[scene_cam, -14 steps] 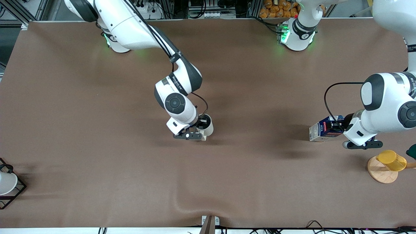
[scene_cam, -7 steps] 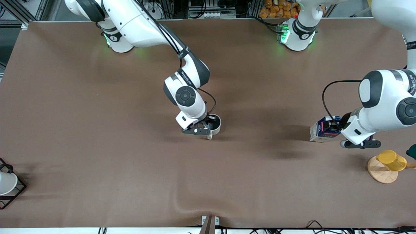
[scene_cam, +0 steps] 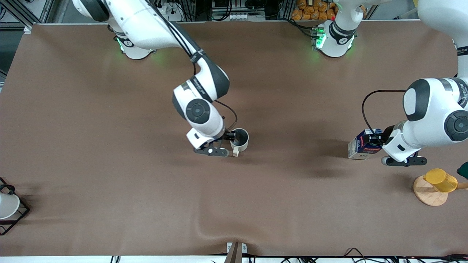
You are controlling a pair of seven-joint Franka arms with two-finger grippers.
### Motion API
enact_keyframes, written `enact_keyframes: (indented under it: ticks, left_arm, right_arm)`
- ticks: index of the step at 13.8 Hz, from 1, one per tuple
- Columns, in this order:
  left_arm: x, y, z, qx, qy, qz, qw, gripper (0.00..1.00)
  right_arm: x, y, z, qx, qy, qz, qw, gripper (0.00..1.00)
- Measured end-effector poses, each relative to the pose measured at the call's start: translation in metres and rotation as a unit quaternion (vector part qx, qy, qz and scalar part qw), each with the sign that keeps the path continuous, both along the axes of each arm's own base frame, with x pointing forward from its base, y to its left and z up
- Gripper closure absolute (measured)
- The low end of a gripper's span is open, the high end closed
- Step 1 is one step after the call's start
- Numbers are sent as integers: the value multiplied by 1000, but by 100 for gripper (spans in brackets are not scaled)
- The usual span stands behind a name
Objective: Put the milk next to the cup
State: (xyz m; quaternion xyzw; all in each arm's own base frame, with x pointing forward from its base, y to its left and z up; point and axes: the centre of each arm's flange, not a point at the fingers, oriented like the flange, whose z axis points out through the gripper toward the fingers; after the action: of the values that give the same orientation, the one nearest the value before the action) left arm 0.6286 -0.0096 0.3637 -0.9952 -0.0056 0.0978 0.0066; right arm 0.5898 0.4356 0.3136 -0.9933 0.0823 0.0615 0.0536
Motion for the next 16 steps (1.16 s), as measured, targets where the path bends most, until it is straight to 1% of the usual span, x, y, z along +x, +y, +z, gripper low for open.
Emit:
enact_keyframes:
  ticks: [1, 2, 3, 7, 8, 9, 10, 11, 12, 13, 14, 16]
  left_arm:
    - [0, 0, 0, 0, 0, 0, 1000, 39]
    - [0, 0, 0, 0, 1, 0, 1000, 40]
    - [0, 0, 0, 0, 1, 0, 1000, 41]
    - [0, 1, 0, 0, 1, 1, 1000, 44]
    - [0, 1, 0, 0, 1, 1, 1000, 44]
    - [0, 1, -1, 0, 1, 1, 1000, 46]
    - [0, 1, 0, 0, 1, 1, 1000, 46]
    - [0, 1, 0, 0, 1, 1, 1000, 49]
    - [0, 1, 0, 0, 1, 1, 1000, 49]
    - [0, 1, 0, 0, 1, 1, 1000, 52]
    - [0, 1, 0, 0, 1, 0, 1000, 52]
    - [0, 0, 0, 0, 1, 0, 1000, 58]
  right_arm:
    - [11, -17, 22, -3, 9, -9, 1000, 0]
    - [22, -36, 44, -2, 9, -13, 1000, 0]
    - [32, -57, 63, 1, 3, -6, 1000, 0]
    - [65, -161, 110, -15, -4, 54, 998, 0]
    - [72, -191, 118, -17, -6, 72, 997, 0]
    - [75, -219, 125, -16, -8, 85, 996, 0]
    - [76, -248, 132, -14, -7, 94, 995, 0]
    - [75, -276, 140, -11, -9, 97, 995, 0]
    - [71, -304, 150, -10, -11, 96, 995, 0]
    - [66, -330, 161, -12, -12, 96, 995, 0]
    - [60, -355, 174, -15, -13, 97, 995, 0]
    - [47, -390, 199, -27, -18, 102, 994, 0]
